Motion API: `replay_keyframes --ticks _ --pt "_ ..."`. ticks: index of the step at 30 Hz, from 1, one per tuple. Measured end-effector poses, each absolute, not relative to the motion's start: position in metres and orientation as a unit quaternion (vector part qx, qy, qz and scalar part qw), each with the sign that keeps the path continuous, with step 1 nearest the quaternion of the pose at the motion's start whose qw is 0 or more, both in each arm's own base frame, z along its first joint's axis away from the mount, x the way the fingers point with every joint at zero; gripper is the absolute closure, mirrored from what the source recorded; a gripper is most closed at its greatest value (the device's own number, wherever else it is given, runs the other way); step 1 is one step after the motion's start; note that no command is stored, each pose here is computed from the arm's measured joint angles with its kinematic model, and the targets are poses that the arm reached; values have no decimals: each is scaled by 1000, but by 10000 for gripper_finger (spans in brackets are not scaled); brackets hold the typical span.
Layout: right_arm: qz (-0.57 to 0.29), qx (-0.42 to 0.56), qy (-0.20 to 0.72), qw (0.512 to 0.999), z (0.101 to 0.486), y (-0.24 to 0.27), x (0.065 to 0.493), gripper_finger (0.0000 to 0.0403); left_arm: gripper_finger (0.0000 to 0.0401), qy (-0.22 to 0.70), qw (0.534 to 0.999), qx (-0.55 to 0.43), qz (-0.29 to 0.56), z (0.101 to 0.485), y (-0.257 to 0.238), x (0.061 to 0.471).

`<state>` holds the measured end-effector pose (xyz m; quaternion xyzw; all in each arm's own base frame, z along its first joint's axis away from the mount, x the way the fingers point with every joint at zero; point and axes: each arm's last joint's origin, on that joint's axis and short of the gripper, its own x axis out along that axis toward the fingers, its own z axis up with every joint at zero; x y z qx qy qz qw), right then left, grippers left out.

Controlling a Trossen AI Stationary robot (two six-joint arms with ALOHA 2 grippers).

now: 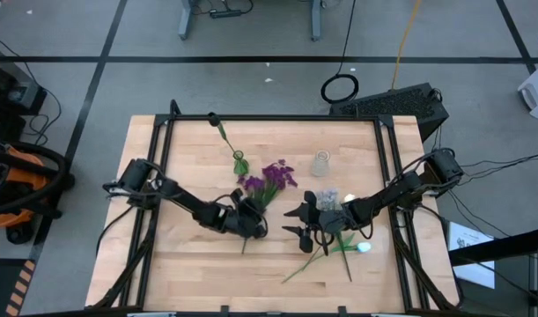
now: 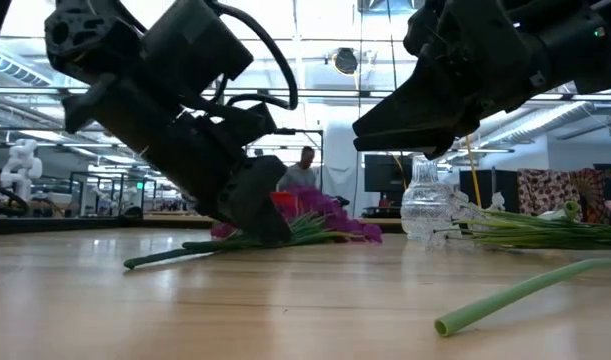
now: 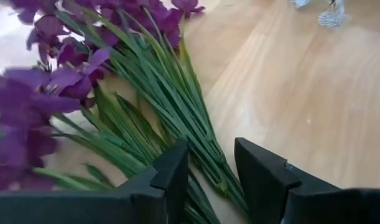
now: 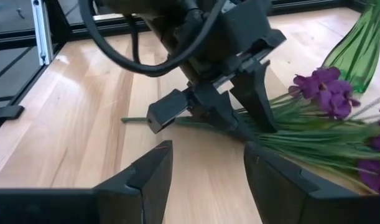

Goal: Sort flowers into vase by color
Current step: Put the right purple flowers into the green vase

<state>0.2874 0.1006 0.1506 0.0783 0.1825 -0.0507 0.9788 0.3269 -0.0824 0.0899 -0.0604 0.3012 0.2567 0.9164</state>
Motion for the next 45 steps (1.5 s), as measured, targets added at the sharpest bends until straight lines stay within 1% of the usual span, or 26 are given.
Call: replay_keyframes --ticks 6,11,14,19,20,28,33,38,45 --pt "-50 74 183 979 151 100 287 213 265 310 917 -84 236 90 -76 330" --pt "-51 73 183 979 151 100 287 213 269 308 916 -82 243 90 -74 330" --pt "-51 70 183 979 151 100 287 213 298 301 915 -75 258 90 -73 330" --pt "-51 71 182 979 151 100 287 213 381 289 918 -79 261 95 -73 332" --pt "-51 72 182 979 151 100 287 213 389 286 919 -81 261 97 -74 332" --pt "-52 72 182 979 151 100 287 213 385 245 928 -113 256 130 -73 330" --pt "-51 73 182 979 151 100 287 213 384 241 929 -128 252 151 -74 323" --pt "-51 76 184 979 151 100 287 213 384 221 933 -133 249 178 -72 313" --pt "-53 79 189 977 150 100 287 213 384 192 950 -134 209 224 -71 293"
